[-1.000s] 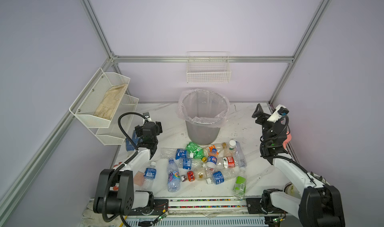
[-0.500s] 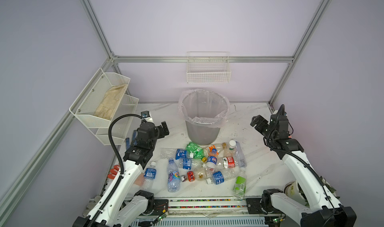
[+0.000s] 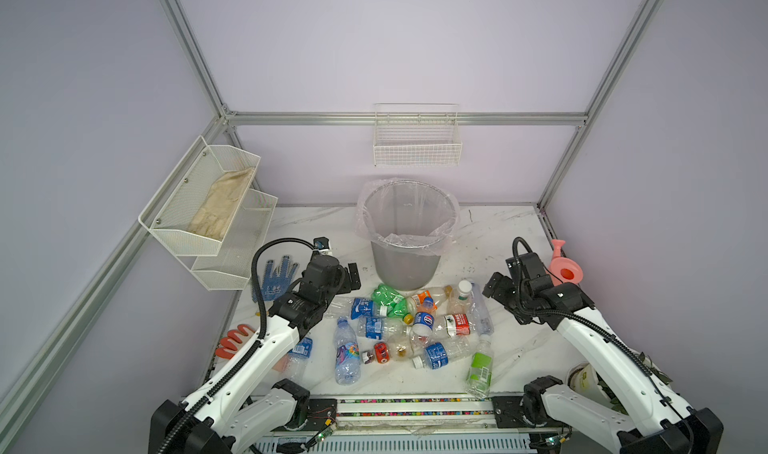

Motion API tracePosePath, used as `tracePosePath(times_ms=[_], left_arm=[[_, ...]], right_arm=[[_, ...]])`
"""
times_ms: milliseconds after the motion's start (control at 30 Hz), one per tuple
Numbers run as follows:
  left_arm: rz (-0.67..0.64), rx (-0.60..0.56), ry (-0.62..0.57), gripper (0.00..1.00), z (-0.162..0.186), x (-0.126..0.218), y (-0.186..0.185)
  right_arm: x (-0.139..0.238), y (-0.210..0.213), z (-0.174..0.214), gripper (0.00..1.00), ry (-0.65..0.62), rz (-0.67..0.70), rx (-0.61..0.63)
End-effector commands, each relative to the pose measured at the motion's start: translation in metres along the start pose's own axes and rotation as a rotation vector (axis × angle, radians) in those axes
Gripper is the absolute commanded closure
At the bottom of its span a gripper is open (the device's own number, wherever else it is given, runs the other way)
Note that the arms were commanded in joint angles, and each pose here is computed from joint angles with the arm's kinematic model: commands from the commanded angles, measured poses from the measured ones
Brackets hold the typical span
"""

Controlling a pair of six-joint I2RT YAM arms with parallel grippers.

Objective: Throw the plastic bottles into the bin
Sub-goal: 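Lower the right gripper onto the green-label bottle while the left gripper moves over the pile, then close the right gripper on the green-label bottle's neck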

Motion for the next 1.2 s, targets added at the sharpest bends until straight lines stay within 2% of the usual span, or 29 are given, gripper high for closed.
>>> tracePosePath(times_ms=[0,200,367,767,900,1167], left_arm=[[0.025,0.023,0.01,0.0,0.004,-0.001,-0.005],[0.016,0.021,0.006,0.0,0.005,-0.001,-0.005],[0.015,0.024,0.013,0.0,0.008,-0.002,-0.004],[0.015,0.053,0.002,0.0,0.013,0.002,-0.001],[0.013,0.053,-0.003,0.0,0.013,0.004,0.0],[0.012,0.055,-0.014,0.0,0.013,0.008,0.002]], right_arm=[[0.002,-0.02,0.022,0.12,0.058,0.085,-0.058],[0.001,-0.044,0.053,0.21,0.161,0.128,-0.03],[0.005,-0.058,0.075,0.32,0.246,0.088,-0.011],[-0.022,-0.069,0.101,0.35,0.331,0.174,0.101],[-0.025,-0.052,0.102,0.35,0.28,0.157,0.138],[-0.031,-0.047,0.115,0.35,0.27,0.205,0.164]])
Point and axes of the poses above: each gripper's point midway between its finger pads, its own x axis back along the fingers, its own y axis along the line the jaws close on, z = x × y, the point moved 5 cm from there along x, back along the fingers, and after that the axes turned 7 degrees about -x, right-handed, at the moved point
